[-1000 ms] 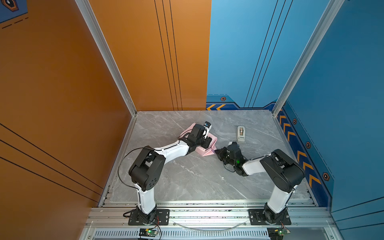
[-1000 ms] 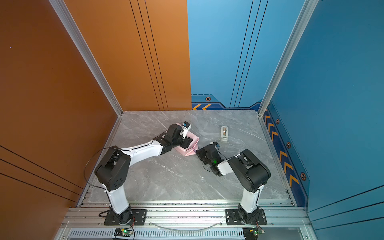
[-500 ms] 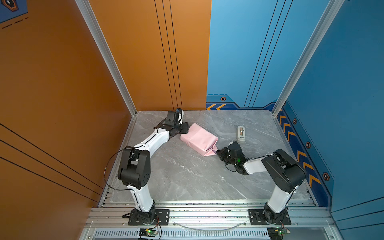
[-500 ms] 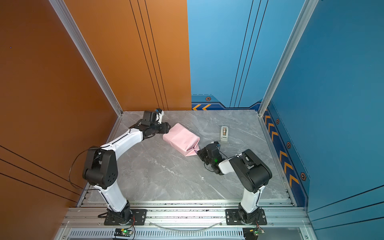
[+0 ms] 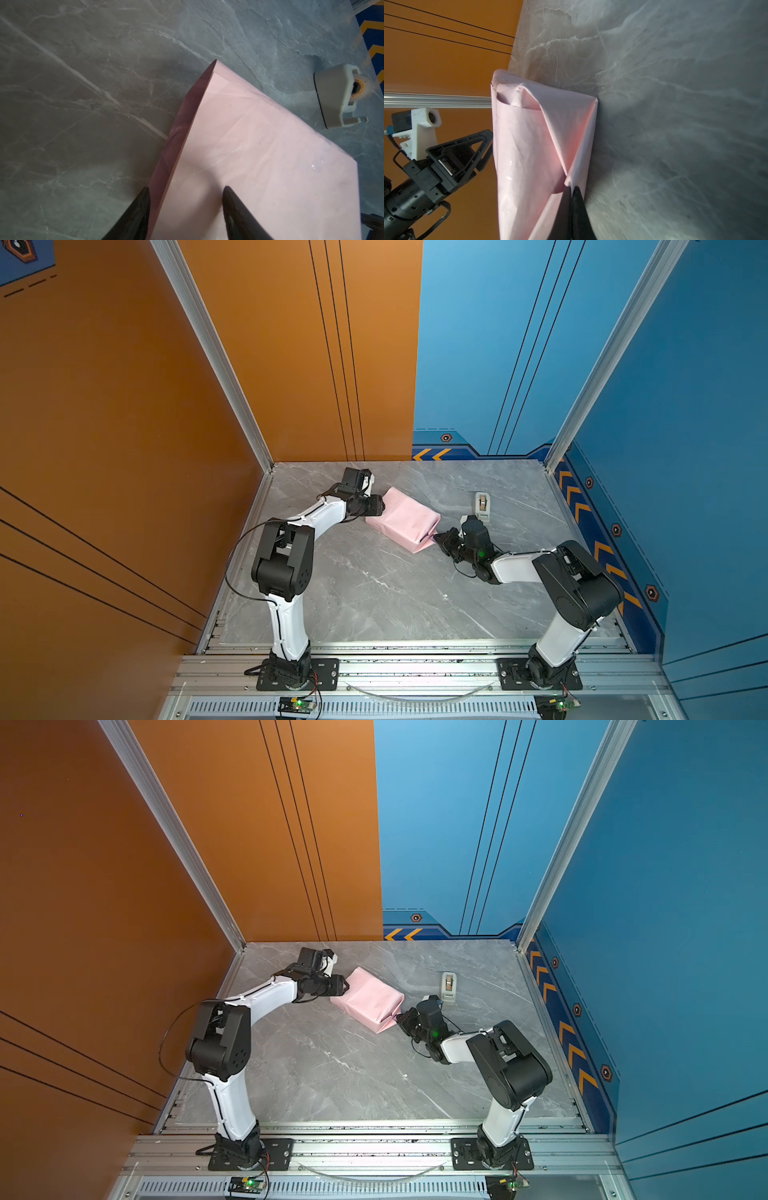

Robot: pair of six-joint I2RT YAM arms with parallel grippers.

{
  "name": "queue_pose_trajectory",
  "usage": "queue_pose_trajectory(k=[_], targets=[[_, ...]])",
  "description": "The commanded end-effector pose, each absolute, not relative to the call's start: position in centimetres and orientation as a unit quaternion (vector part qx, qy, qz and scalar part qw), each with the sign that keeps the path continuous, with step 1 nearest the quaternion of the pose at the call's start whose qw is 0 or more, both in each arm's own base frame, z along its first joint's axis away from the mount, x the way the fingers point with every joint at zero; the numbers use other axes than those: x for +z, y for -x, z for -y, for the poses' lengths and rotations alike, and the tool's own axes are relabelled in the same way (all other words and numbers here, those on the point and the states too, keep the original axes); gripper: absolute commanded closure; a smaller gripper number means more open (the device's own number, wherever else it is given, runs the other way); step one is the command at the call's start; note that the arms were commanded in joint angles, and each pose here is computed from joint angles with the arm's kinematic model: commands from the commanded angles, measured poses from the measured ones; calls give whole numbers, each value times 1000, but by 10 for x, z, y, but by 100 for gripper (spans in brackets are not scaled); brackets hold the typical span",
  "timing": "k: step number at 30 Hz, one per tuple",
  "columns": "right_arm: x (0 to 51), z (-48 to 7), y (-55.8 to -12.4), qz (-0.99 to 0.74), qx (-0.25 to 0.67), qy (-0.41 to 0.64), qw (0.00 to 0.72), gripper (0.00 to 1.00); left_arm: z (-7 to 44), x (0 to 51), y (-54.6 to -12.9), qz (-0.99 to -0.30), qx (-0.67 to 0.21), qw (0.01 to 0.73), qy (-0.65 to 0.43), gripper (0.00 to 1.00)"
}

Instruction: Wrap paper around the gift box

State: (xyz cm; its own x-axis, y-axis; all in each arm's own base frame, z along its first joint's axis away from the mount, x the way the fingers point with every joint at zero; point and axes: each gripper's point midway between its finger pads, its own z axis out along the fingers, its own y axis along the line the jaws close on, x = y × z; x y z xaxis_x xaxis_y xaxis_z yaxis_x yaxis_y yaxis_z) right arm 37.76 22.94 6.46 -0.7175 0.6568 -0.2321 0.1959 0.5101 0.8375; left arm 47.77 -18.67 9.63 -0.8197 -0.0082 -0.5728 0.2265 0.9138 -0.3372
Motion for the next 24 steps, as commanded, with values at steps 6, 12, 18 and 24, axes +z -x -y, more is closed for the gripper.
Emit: queue_pose_trajectory(k=[6,12,18,24], targets=[[90,-238,-390,-824,443,-209,285,100,195,97,-470,-935,-177,296,-84,44],[85,-237,-389,-828,439,-216,275,100,190,134,-474,-920,-123,352,-117,35],[79,-237,-387,-830,436,-222,268,100,196,180,-465,-888,-46,415,-191,26],[76,-238,-386,-828,442,-225,263,100,269,190,-412,-781,-88,450,-423,24]])
